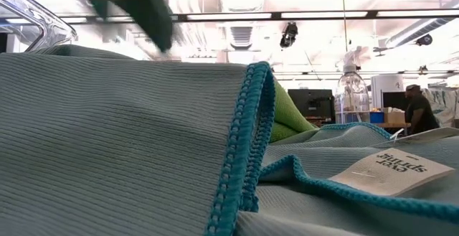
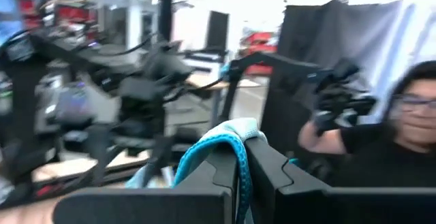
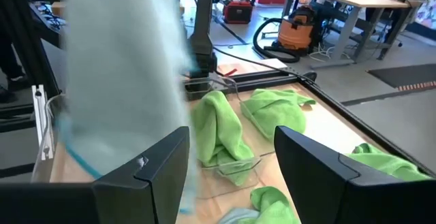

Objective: Sort microfiber towel by color & place in baskets
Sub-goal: Put the right blue microfiber cloth into the bottom transparent bin

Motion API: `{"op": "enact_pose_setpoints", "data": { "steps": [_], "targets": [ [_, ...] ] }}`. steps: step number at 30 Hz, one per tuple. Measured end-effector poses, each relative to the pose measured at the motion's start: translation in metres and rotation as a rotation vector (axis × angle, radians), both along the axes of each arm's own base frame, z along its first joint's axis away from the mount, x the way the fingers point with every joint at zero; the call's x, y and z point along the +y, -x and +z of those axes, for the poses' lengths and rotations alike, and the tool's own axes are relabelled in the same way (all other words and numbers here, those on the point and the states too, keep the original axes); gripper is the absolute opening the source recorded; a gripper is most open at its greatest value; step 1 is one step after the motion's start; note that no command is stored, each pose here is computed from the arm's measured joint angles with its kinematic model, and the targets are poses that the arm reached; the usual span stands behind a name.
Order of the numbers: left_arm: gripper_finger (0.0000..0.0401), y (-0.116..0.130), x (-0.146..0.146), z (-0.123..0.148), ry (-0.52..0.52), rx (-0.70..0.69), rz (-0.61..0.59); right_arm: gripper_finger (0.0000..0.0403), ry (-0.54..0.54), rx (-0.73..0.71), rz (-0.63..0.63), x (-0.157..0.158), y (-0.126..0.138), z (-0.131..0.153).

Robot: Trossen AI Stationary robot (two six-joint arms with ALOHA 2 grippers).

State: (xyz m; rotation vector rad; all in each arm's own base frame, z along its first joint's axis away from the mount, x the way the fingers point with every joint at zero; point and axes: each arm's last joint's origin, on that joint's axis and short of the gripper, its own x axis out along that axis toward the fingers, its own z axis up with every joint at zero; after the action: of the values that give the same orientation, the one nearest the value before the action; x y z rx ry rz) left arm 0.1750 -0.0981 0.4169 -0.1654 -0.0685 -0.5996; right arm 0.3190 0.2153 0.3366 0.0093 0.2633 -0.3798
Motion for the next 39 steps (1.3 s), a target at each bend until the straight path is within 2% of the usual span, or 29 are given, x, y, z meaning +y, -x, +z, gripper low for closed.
{"op": "enact_pose_setpoints", "data": {
  "steps": [6, 10, 18, 21, 25, 30, 33, 39],
  "targets": [
    [0.0, 0.028, -0.006, 0.01, 0.028, -0.05, -0.099, 0.0212, -0.023, 0.007, -0.009, 0.0, 0.002, -0.002],
    [0.0, 0.04, -0.009, 0.01, 0.02, -0.034, -0.153, 0.0212, -0.047, 0.008, -0.02, 0.0, 0.002, -0.004],
    [0.0, 0.042, -0.03, -0.007, -0.069, 0.092, -0.23, 0.0212, -0.049, 0.017, -0.024, -0.001, 0.003, -0.005],
    [0.0, 0.039, -0.04, -0.016, -0.106, 0.154, -0.18, 0.0212, -0.049, 0.016, -0.024, -0.001, 0.003, -0.005],
    [0.0, 0.033, -0.049, -0.032, -0.142, 0.282, -0.03, 0.0212, -0.049, 0.016, -0.024, -0.001, 0.003, -0.005],
    [0.0, 0.025, -0.054, -0.055, -0.124, 0.494, 0.137, 0.0212, -0.075, 0.006, -0.032, -0.001, 0.003, -0.005],
    [0.0, 0.02, -0.06, -0.062, -0.129, 0.539, 0.156, 0.0212, -0.084, 0.006, -0.036, -0.001, 0.003, -0.005],
    [0.0022, 0.013, -0.071, -0.073, -0.163, 0.592, 0.09, 0.0212, -0.089, 0.004, -0.036, -0.001, 0.003, -0.005]
  ]
}}
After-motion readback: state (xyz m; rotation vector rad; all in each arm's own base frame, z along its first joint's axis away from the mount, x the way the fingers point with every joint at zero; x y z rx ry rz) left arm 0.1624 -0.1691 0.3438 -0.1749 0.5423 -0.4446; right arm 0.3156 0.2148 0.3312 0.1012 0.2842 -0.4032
